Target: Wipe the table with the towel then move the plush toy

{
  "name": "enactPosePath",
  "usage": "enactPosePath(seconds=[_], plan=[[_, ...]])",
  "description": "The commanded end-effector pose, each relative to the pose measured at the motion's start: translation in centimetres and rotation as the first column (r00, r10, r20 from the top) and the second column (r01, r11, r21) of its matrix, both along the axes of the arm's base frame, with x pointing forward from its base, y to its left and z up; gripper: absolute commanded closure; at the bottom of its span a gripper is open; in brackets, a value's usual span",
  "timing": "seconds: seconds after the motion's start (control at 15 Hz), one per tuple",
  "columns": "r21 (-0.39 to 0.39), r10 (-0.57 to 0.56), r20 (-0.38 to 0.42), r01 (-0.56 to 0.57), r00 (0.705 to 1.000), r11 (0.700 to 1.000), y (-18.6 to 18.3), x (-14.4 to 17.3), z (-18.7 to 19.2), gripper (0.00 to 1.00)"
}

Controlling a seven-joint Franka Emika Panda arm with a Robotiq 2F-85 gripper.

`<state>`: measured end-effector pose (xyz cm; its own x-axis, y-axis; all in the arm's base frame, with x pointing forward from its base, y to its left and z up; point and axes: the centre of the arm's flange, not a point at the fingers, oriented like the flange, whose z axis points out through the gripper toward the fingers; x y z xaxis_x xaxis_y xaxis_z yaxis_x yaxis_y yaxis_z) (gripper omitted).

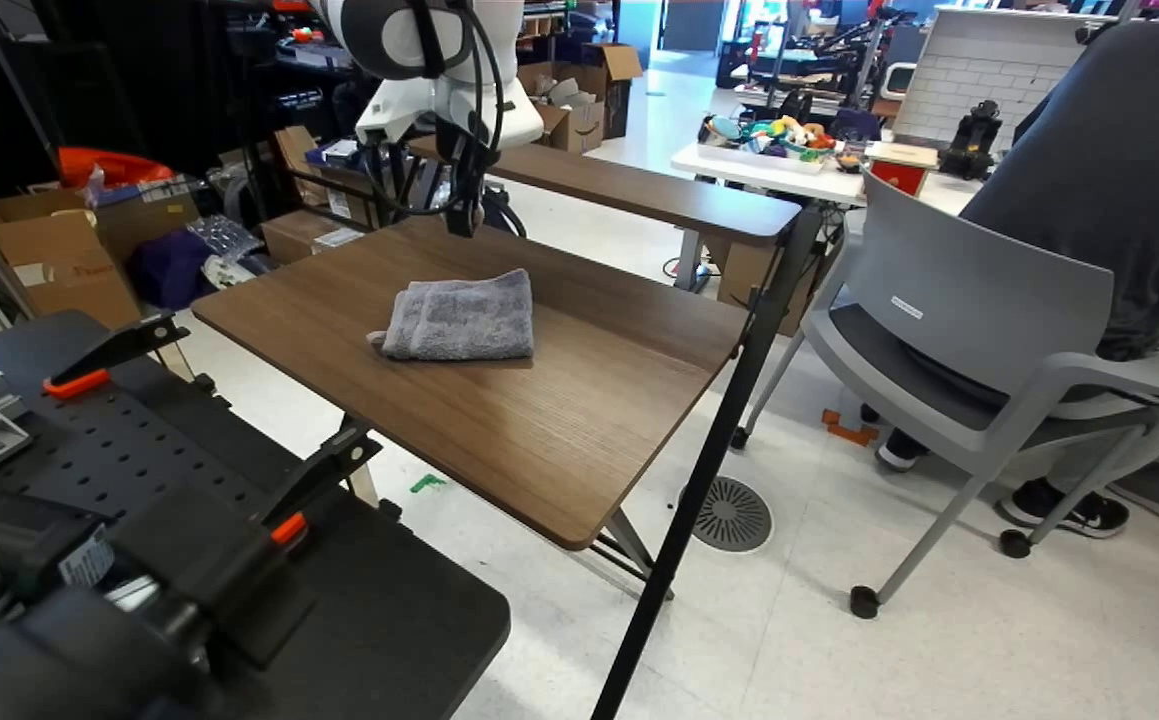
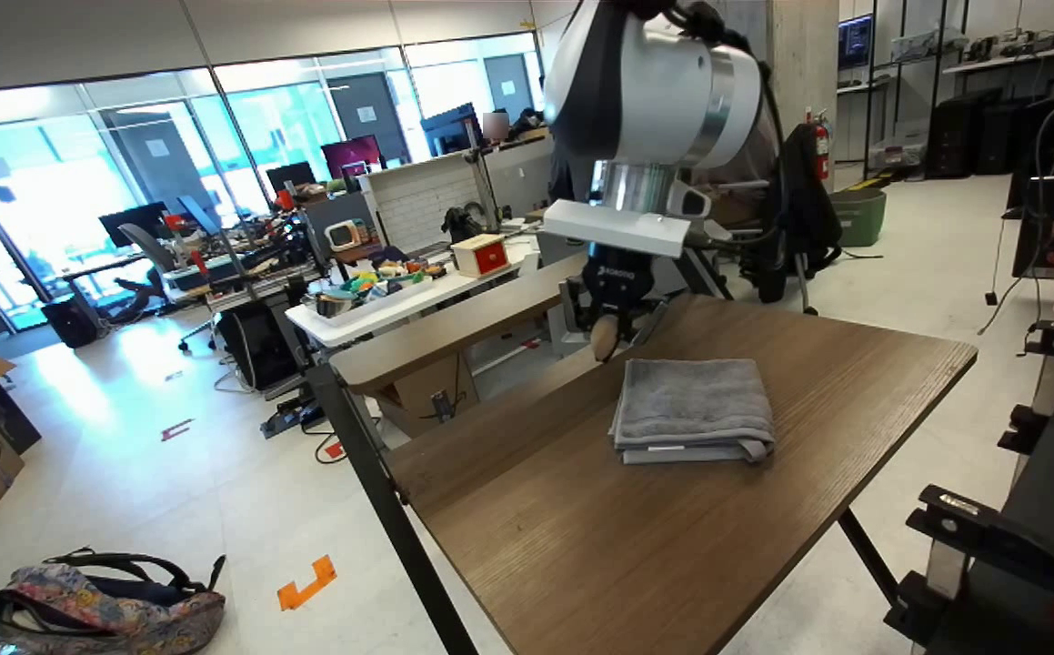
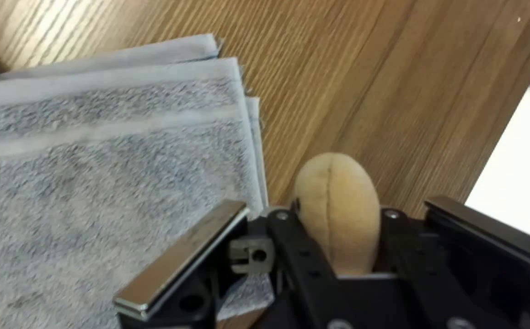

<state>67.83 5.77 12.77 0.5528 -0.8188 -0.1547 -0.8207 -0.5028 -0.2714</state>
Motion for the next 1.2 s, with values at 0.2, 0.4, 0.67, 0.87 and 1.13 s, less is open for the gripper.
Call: enactPosePath(seconds=[0.2, 0.4, 0.67, 0.87, 1.13], plan=[[-0.011, -0.068, -0.045, 0.068, 0.997, 0.998, 5.1, 5.0, -6.7, 0.97], [-0.017, -0.087, -0.048, 0.086, 0.995, 0.996, 6.1, 5.3, -8.5, 0.97], [-0.006, -0.091, -0.039, 0.091, 0.995, 0.996, 6.4, 5.7, -8.1, 0.97], [0.025, -0.098, -0.033, 0.098, 0.995, 0.995, 7.1, 6.0, -6.9, 0.97], [0.07, -0.082, -0.01, 0.082, 0.997, 0.994, 8.8, 5.9, -4.9, 0.97]])
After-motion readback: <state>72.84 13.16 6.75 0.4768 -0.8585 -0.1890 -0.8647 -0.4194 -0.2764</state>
